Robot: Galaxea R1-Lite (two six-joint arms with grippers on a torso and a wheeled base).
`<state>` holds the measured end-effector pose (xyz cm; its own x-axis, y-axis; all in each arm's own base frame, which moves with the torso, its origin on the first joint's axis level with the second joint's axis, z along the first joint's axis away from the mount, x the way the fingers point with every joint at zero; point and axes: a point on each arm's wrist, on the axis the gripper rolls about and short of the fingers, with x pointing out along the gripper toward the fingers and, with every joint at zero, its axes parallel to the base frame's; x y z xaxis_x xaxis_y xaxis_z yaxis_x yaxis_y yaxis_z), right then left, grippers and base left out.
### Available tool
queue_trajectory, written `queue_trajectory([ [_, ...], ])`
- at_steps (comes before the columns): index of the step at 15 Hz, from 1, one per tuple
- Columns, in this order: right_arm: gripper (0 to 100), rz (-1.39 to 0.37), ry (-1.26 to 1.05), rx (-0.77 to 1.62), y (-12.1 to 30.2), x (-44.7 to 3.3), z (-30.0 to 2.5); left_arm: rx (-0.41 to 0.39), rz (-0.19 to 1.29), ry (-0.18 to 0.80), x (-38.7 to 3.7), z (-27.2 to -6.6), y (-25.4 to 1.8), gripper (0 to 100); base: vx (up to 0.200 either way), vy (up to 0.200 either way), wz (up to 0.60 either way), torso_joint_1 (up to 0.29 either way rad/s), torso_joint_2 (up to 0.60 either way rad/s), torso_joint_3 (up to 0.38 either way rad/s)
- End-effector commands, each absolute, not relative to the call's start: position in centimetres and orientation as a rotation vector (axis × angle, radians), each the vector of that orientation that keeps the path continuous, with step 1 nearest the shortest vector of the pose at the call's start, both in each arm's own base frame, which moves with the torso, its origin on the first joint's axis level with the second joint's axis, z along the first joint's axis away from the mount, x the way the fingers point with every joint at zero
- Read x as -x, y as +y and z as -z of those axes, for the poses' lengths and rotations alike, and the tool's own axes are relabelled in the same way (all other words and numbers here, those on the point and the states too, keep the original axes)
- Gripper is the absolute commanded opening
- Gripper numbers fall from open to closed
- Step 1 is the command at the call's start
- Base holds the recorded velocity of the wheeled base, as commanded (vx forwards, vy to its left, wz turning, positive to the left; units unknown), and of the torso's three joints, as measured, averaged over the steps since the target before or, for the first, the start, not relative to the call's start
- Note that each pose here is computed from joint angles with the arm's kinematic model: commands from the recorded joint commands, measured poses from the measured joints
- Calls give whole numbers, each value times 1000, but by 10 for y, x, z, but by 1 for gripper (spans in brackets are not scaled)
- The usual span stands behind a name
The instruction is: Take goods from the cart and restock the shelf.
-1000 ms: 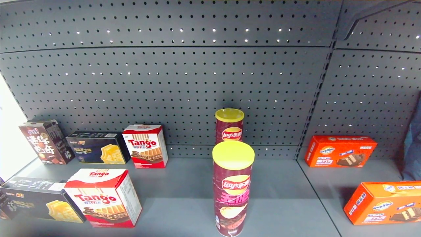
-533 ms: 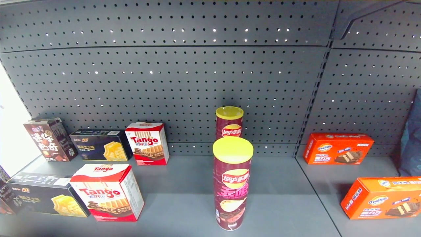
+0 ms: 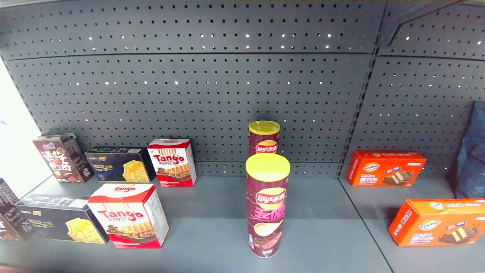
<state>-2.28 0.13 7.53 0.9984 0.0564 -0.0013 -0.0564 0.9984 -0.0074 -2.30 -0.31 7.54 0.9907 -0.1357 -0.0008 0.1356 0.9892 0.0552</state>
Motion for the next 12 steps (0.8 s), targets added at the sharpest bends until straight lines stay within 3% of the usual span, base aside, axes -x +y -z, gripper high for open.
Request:
queue_trajectory([
  [1, 100, -60, 1, 8, 1, 23, -75, -55, 137, -2, 23, -75, -3, 100, 0, 0, 0, 0, 0, 0],
  [12, 100, -57, 1, 8, 1, 23, -75, -55, 137, -2, 23, -75, -3, 100, 0, 0, 0, 0, 0, 0],
])
